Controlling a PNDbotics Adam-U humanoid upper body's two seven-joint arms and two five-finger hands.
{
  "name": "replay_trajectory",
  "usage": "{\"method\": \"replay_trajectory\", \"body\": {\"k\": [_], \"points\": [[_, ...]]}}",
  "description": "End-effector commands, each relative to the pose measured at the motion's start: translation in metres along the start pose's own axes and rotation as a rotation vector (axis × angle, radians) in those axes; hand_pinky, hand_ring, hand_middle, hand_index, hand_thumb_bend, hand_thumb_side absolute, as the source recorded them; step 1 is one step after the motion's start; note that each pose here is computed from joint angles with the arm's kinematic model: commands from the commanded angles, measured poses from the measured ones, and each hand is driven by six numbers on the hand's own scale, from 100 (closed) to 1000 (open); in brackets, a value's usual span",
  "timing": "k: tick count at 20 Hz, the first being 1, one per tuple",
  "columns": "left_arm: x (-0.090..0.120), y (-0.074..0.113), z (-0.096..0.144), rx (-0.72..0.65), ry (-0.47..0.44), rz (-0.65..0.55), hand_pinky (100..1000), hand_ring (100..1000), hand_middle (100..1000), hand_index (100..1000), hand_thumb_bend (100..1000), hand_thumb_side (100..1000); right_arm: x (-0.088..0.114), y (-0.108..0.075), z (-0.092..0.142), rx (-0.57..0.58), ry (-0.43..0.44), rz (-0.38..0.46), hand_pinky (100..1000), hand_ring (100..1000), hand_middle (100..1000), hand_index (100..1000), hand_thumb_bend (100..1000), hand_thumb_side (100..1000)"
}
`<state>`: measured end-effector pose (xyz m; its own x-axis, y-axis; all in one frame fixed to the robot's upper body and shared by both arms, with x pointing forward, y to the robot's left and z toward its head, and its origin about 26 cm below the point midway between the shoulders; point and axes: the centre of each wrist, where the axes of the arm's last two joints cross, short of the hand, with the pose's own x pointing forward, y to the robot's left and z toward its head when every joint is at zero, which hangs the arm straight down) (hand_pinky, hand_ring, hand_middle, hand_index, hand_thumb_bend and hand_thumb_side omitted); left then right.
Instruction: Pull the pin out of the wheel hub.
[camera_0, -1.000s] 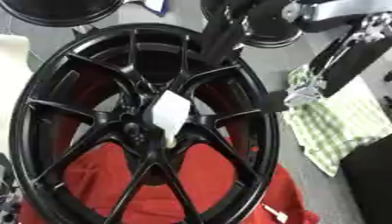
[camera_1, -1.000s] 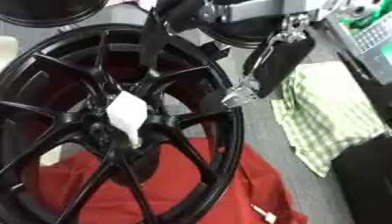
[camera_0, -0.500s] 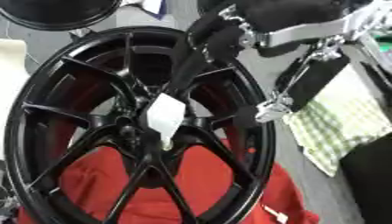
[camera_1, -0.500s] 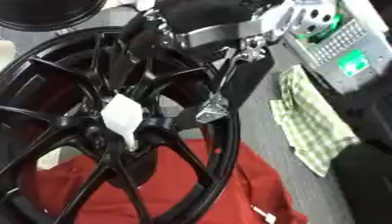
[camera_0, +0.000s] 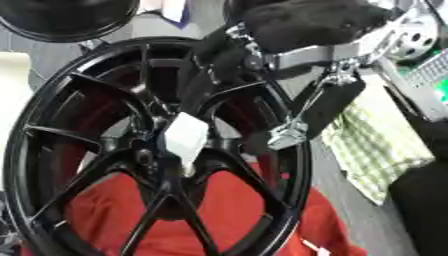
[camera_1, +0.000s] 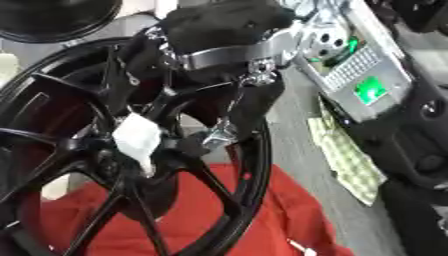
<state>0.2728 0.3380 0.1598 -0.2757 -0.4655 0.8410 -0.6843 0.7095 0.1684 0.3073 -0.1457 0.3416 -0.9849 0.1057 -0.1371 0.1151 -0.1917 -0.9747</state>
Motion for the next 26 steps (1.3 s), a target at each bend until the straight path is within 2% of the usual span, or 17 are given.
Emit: {"method": "replay_trajectory", "body": {"k": [1,6,15,26], "points": [[0.005,0.004,-0.002,0.012,-0.019,-0.007,732,608,538,665,100,795,-0.001,-0.002,-0.001,0.04,-0.006,0.055,883,900,813,851,417,100],[0.004,0.005,-0.002,0.013,-0.015,-0.011,732,609,538,665,100,797,-0.004,0.004,-0.007,0.05,0.009,0.056,883,900,823,860,423,100],[0.003,0.004,-0.002,0.013,-0.011,-0.012,733,609,539,665,100,798,-0.009,0.015,-0.017,0.083,0.089,0.08,885,905,846,892,446,100],[0.003,0.003,-0.002,0.007,-0.011,-0.013,734,610,539,665,100,798,-0.007,0.017,-0.024,0.095,0.1,0.108,872,895,834,901,463,100]]}}
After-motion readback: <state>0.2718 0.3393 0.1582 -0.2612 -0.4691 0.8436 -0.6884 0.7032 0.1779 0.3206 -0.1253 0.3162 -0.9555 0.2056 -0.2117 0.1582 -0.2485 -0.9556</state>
